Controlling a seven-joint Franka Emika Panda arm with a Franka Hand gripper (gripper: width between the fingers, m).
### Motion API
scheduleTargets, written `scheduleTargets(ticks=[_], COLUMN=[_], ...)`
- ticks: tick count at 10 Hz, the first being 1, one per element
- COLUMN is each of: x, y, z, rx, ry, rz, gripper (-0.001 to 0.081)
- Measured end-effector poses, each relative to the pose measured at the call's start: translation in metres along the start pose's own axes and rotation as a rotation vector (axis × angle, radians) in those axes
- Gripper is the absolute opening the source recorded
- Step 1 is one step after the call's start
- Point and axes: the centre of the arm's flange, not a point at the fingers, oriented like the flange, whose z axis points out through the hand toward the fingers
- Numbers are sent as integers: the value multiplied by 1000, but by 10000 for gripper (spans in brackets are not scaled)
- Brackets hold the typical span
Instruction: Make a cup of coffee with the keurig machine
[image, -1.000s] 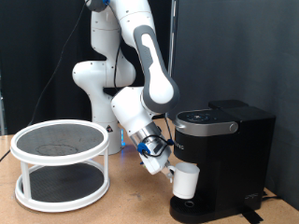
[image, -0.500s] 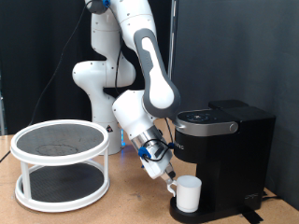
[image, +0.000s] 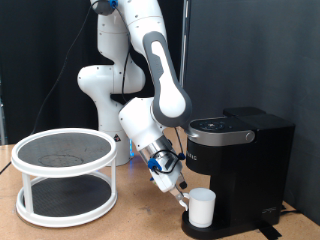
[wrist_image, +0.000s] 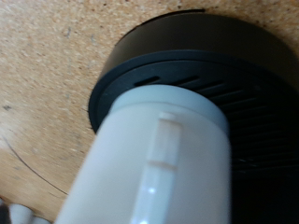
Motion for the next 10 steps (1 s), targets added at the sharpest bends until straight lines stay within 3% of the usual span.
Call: scheduleTargets(ticks=[3,7,9,10], x=[8,18,20,24], y=[-11,-18,-16,-10], z=[-29,-73,-72,-73], rx=[-113,-172,-190,-243], ry=[23,30,44,62], rz=[-34,-49,-64,-88], gripper=[733,734,734,734])
